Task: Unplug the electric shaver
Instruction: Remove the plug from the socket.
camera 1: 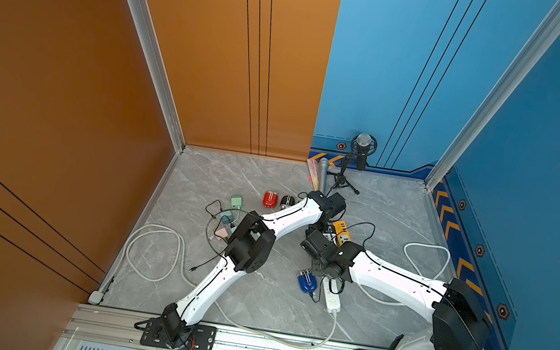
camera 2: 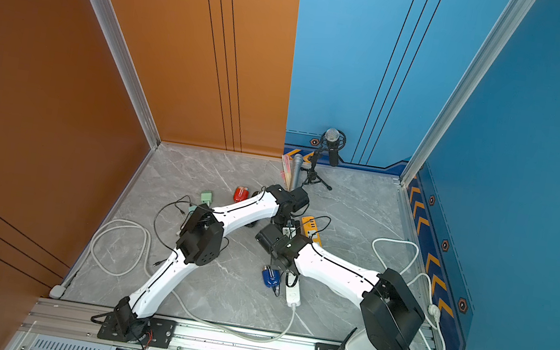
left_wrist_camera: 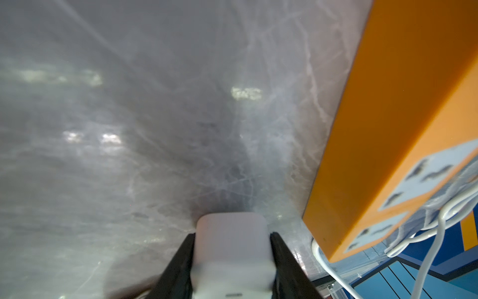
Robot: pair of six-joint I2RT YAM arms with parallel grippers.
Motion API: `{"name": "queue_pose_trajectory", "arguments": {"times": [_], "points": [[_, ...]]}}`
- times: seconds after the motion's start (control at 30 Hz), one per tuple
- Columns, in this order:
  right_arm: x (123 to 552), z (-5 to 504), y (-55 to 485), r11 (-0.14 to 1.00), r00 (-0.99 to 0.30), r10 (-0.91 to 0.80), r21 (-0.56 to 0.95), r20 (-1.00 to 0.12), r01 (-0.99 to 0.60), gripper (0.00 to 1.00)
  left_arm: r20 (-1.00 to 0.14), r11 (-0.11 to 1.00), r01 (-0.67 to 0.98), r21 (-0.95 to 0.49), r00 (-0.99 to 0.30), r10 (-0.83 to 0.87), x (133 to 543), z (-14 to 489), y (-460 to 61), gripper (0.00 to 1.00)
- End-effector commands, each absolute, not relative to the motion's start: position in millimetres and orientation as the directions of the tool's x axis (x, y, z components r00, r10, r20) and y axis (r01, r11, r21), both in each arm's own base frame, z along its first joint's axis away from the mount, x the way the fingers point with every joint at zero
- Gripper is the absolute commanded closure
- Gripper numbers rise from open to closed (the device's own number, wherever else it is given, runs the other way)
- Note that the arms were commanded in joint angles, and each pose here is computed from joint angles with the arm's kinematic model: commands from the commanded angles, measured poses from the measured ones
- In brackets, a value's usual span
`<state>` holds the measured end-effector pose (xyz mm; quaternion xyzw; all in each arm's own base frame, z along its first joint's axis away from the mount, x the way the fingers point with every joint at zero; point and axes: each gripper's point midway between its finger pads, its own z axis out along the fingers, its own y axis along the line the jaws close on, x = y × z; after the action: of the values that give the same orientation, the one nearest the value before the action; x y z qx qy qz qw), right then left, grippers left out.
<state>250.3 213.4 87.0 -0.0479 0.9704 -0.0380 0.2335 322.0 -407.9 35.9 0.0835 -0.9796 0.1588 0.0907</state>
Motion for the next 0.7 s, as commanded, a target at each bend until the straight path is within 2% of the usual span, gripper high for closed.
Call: {"name": "queue_pose_trajectory", "arguments": {"times": [0.0,0.23,0.5,0.67], "points": [[258,111,230,0.936,-0.795,-0.345,-0.243,-0.499,-0.254,0.90,0.166,0.975,-0.155,-0.162,-0.978,-0.128,310,4,-397,0.67],[255,108,239,0.927,-0.788,-0.371,-0.247,-0.491,-0.282,0.90,0.168,0.974,-0.153,-0.168,-0.978,-0.125,311,3,-400,0.67],[248,102,235,0.969,-0.854,-0.235,-0.048,-0.465,-0.241,0.90,0.164,0.974,-0.151,-0.172,-0.979,-0.122,312,4,-400,0.67],[246,97,228,0.968,-0.864,-0.239,-0.040,-0.443,-0.248,0.90,0.159,0.973,-0.147,-0.177,-0.980,-0.119,313,6,-401,0.67]]}}
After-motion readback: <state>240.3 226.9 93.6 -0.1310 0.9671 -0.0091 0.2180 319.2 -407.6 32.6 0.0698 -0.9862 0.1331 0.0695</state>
